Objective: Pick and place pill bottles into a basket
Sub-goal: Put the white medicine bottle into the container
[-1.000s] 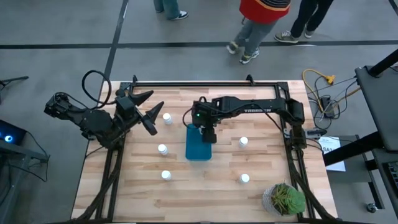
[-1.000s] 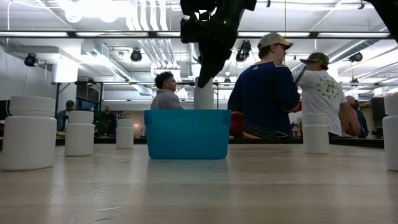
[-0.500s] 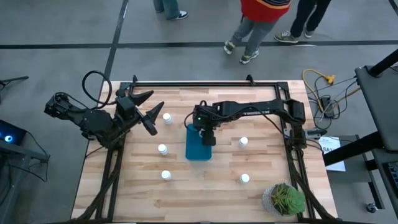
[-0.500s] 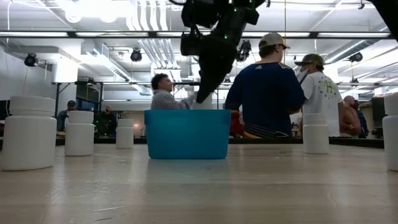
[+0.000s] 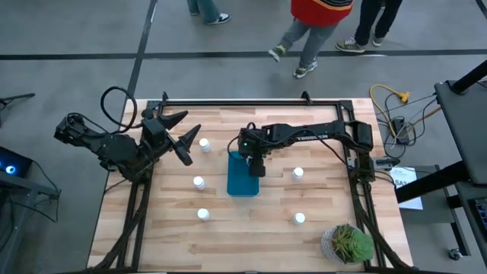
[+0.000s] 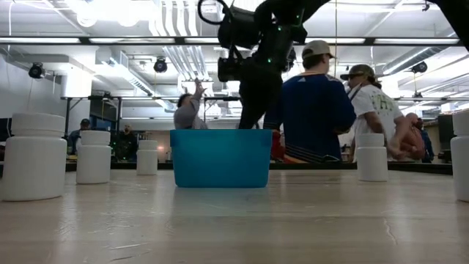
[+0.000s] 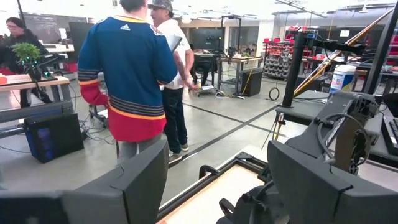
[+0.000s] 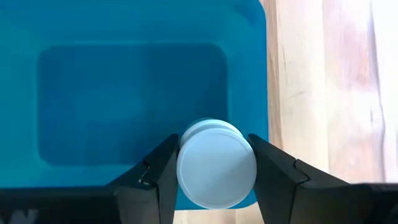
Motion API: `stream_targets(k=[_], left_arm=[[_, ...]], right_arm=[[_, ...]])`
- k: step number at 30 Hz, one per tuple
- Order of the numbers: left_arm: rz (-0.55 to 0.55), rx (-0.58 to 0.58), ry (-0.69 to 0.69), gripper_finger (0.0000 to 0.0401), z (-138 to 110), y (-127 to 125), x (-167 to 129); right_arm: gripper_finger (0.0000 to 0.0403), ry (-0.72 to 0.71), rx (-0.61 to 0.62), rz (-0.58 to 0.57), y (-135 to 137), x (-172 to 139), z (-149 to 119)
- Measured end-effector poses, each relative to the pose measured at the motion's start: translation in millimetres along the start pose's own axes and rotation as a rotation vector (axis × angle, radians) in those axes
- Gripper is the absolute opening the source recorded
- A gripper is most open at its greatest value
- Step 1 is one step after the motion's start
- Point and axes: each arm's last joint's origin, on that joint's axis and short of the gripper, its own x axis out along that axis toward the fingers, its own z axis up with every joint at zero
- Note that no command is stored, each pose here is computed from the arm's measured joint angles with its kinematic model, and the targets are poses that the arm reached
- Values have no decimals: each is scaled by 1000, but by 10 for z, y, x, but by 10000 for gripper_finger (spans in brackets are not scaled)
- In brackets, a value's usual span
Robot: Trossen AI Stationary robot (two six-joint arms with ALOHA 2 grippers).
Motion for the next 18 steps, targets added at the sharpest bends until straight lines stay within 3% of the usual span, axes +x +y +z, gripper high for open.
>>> stream_targets(k=[18], left_arm=[[0,0,0,256,0,0,0]], right_arm=[[165,9,17,-12,-11,117,-96]])
